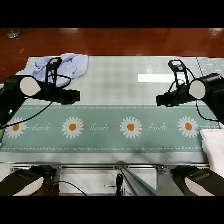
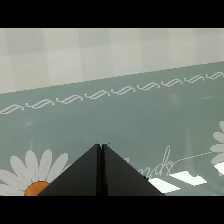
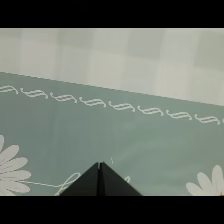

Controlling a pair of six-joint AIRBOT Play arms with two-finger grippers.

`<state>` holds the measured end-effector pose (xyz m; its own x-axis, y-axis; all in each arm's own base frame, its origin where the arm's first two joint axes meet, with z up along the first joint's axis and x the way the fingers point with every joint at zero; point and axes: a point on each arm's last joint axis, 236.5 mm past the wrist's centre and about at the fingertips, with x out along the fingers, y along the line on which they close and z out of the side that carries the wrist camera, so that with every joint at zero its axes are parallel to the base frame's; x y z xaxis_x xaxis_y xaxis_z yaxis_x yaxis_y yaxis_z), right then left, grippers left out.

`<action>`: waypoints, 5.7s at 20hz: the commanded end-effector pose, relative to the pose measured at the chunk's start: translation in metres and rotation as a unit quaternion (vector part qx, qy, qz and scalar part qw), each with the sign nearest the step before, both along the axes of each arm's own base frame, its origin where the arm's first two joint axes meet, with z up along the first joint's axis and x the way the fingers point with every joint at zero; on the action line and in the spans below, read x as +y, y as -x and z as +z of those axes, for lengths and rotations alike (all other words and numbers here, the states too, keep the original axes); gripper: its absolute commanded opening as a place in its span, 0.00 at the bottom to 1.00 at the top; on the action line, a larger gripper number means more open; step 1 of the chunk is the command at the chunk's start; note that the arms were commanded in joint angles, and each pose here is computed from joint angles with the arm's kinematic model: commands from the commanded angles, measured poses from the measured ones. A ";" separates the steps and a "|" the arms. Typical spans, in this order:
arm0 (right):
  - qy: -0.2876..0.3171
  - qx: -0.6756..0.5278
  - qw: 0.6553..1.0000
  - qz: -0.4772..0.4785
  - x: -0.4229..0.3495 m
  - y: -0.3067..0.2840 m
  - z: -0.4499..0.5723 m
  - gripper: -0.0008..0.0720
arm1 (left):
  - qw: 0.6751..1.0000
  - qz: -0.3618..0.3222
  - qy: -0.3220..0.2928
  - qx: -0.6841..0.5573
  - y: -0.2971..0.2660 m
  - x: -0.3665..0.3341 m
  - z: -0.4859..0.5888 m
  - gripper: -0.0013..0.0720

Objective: Fold the shirts.

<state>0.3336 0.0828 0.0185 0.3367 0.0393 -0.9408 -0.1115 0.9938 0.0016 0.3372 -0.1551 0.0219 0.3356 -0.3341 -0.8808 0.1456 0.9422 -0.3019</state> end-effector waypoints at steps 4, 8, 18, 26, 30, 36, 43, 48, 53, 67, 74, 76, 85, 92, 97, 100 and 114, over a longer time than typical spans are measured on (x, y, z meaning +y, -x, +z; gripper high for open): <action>0.000 0.000 1.000 0.001 0.000 0.000 0.000 0.04 | 1.000 0.001 0.001 -0.002 -0.001 0.000 0.000 0.05; 0.000 0.000 1.000 0.001 0.000 0.000 0.000 0.04 | 1.000 0.000 0.001 -0.002 -0.001 0.000 0.000 0.05; -0.026 -0.067 0.997 -0.007 0.010 -0.029 0.013 0.25 | 0.997 -0.011 -0.041 -0.068 -0.027 0.015 0.006 0.40; -0.036 -0.092 0.995 -0.025 0.012 -0.045 0.014 0.88 | 0.938 0.124 -0.154 -0.286 -0.168 0.159 0.053 0.98; -0.046 -0.091 0.994 -0.044 0.012 -0.045 0.014 0.88 | 0.952 0.176 -0.182 -0.174 -0.207 0.223 -0.010 0.98; -0.070 -0.082 0.993 -0.049 0.022 -0.042 0.014 0.88 | 0.963 0.199 -0.174 -0.047 -0.243 0.240 -0.086 0.97; -0.081 -0.078 0.992 -0.050 0.026 -0.040 0.013 0.86 | 0.971 0.196 -0.121 0.058 -0.218 0.211 -0.126 0.96; -0.095 -0.073 0.992 -0.047 0.033 -0.037 0.015 0.87 | 0.977 0.160 -0.130 0.048 -0.221 0.205 -0.067 0.05; -0.116 -0.104 0.987 -0.036 0.036 -0.027 0.049 0.86 | 0.962 0.178 -0.093 -0.186 -0.248 0.183 0.130 0.05; -0.193 -0.231 0.953 -0.012 0.034 0.039 0.171 0.86 | 0.869 0.032 0.066 -0.489 -0.054 0.016 0.443 0.05; -0.187 -0.209 0.960 -0.015 0.031 0.051 0.164 0.86 | 0.889 -0.176 0.145 -0.397 0.032 -0.162 0.349 0.05; -0.176 -0.212 0.961 -0.020 0.025 0.049 0.163 0.86 | 0.906 -0.200 0.142 -0.345 0.047 -0.188 0.298 0.05; -0.137 -0.209 0.967 -0.057 0.001 0.047 0.155 0.86 | 0.984 -0.151 0.042 -0.085 0.079 -0.164 0.023 0.05; -0.066 -0.200 0.973 -0.095 -0.039 0.031 0.138 0.88 | 0.982 -0.172 -0.035 -0.070 0.059 -0.114 0.035 0.97; 0.064 -0.129 0.940 -0.310 -0.206 0.079 0.103 0.88 | 0.994 0.009 -0.065 -0.090 -0.019 0.028 0.074 0.97; -0.047 -0.069 0.919 -0.386 -0.210 0.102 0.032 0.88 | 0.995 0.088 0.036 0.042 0.001 0.053 0.005 0.97; -0.297 -0.006 0.914 -0.278 -0.083 0.097 -0.036 0.88 | 0.955 -0.042 0.227 0.186 0.022 -0.106 -0.094 0.97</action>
